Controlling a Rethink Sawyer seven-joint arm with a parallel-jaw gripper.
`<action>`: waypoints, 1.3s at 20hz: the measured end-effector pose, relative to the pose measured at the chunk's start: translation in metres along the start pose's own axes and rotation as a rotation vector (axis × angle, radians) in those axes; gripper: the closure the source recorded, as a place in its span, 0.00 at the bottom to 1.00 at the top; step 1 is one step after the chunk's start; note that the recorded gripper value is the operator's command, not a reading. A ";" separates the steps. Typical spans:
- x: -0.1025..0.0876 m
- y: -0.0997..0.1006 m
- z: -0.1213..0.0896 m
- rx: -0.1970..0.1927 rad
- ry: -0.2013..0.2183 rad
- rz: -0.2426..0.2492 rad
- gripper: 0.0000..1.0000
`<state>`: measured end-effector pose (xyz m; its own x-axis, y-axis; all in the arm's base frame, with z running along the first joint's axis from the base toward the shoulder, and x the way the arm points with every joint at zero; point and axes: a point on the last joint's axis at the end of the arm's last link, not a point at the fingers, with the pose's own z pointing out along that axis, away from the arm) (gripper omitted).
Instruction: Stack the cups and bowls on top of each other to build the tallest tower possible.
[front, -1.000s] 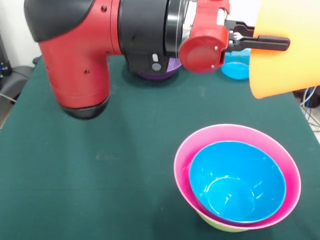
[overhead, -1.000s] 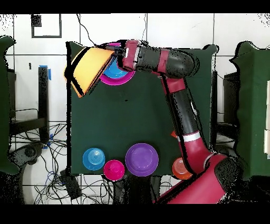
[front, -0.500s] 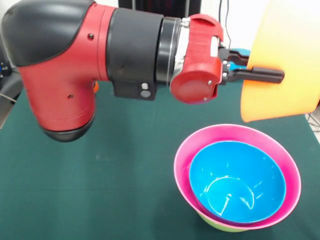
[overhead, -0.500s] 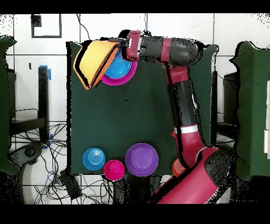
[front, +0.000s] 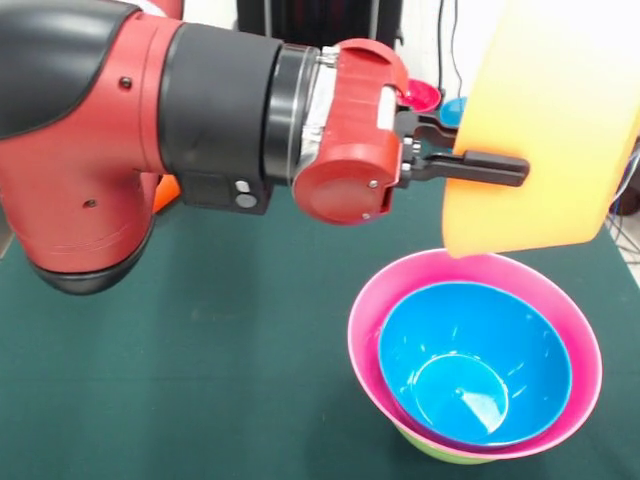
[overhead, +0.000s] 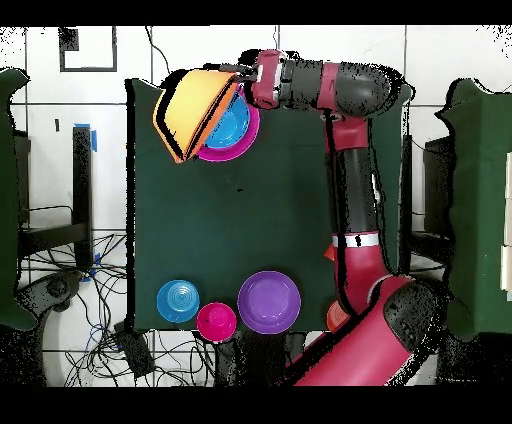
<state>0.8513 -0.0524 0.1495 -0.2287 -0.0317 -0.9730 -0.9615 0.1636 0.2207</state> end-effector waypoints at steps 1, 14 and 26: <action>0.000 -0.001 -0.001 0.001 -0.002 0.001 1.00; -0.002 -0.008 -0.016 0.020 -0.038 0.016 1.00; -0.009 -0.006 -0.021 -0.044 -0.136 0.045 1.00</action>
<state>0.8556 -0.0738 0.1580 -0.2518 0.1090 -0.9616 -0.9573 0.1180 0.2640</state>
